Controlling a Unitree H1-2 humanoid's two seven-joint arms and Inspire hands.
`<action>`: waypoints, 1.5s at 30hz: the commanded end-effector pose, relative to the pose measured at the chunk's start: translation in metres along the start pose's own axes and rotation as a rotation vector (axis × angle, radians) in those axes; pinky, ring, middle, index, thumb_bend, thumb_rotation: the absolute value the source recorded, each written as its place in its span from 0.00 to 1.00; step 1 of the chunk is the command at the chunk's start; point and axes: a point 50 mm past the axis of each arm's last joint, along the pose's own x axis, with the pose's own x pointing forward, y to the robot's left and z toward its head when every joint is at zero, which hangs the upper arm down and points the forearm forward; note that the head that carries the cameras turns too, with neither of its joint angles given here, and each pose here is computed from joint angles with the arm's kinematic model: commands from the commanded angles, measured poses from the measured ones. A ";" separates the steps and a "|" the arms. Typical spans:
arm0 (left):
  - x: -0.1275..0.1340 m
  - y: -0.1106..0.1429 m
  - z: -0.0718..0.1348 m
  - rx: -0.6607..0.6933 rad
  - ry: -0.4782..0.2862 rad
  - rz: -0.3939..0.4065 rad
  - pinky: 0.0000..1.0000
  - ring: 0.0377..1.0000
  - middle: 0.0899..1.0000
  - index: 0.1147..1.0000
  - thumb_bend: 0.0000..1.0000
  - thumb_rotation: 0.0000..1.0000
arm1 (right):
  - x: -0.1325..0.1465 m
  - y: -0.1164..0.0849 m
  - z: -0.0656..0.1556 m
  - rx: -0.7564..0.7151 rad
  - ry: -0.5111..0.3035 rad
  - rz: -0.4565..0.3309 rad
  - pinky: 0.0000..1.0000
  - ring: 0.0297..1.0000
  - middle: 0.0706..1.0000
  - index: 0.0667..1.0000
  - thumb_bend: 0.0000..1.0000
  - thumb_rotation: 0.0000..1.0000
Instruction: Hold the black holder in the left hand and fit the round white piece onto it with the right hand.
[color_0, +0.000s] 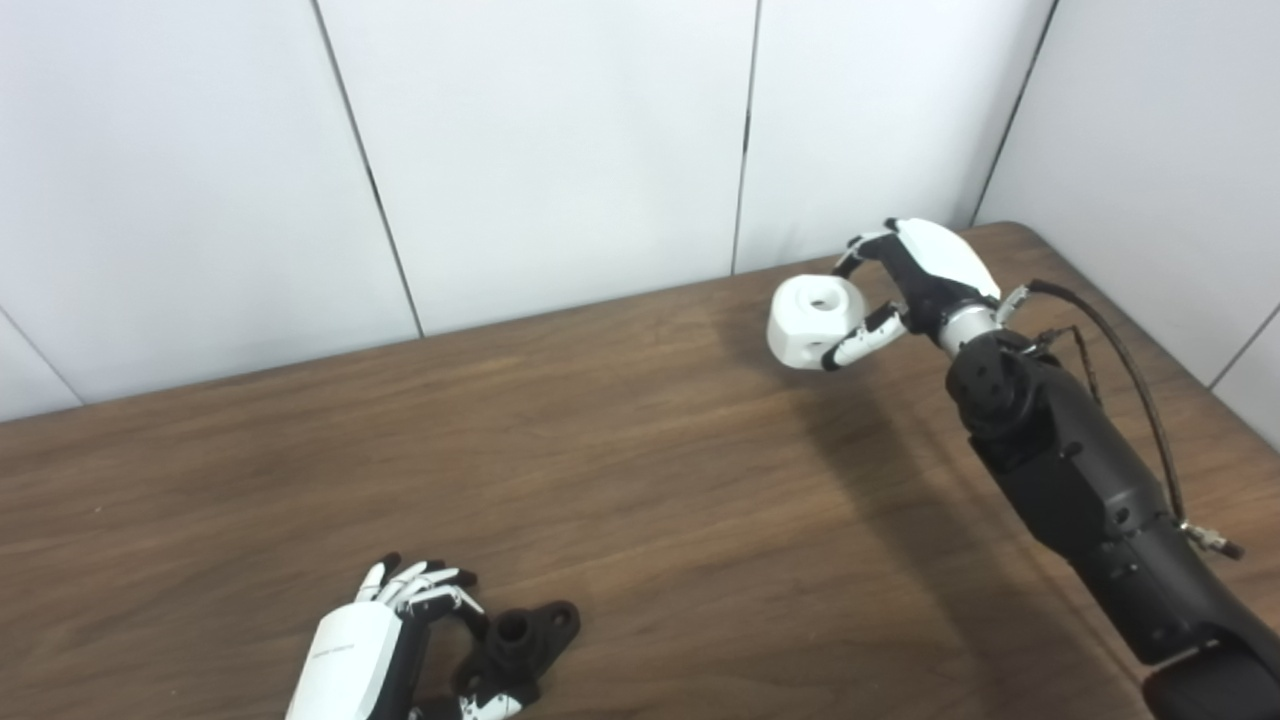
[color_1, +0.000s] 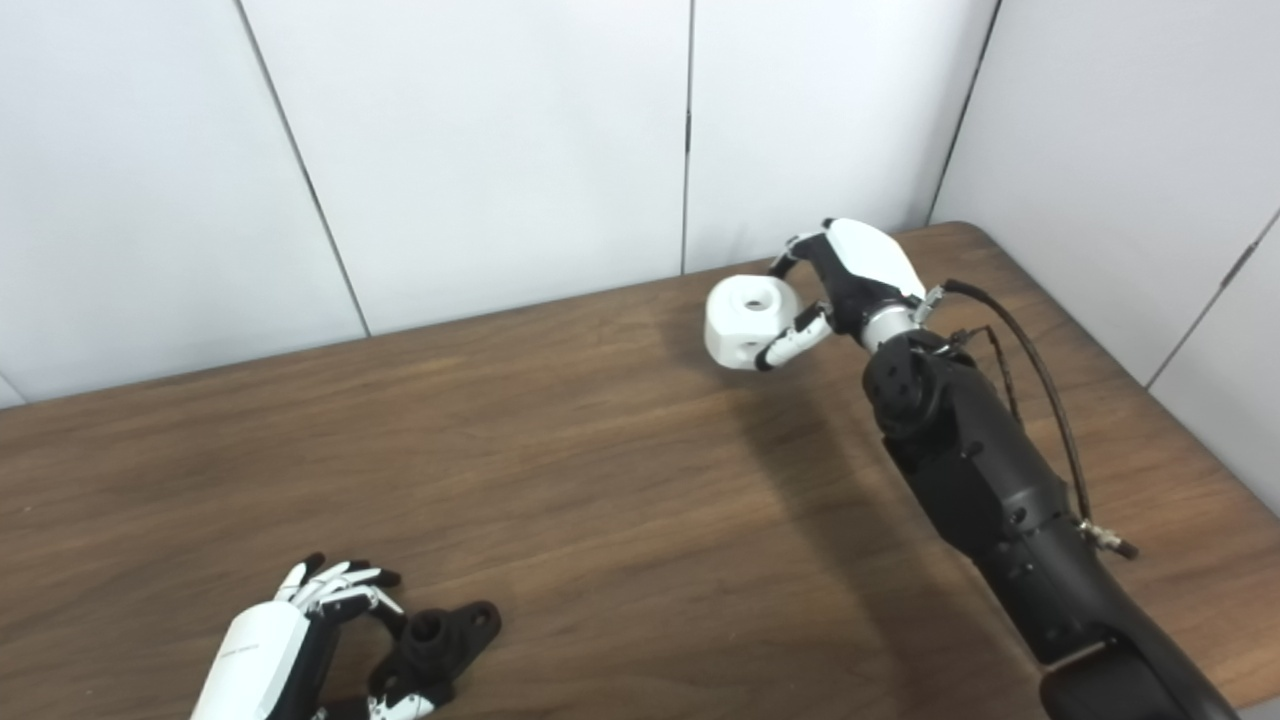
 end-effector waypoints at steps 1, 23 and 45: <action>-0.003 -0.008 0.003 0.011 0.009 -0.040 0.98 0.85 0.74 0.42 0.52 0.04 | -0.002 -0.020 0.024 -0.005 -0.076 -0.054 1.00 0.98 0.84 0.45 0.52 0.14; 0.002 -0.017 0.016 0.020 0.014 -0.047 1.00 0.87 0.75 0.42 0.52 0.05 | -0.074 -0.005 0.114 0.021 -0.403 0.148 1.00 0.95 0.81 0.45 0.52 0.14; 0.009 -0.025 0.031 0.031 0.016 -0.056 1.00 0.88 0.76 0.42 0.52 0.05 | -0.134 0.023 0.166 0.117 -0.598 0.282 1.00 0.96 0.81 0.44 0.52 0.14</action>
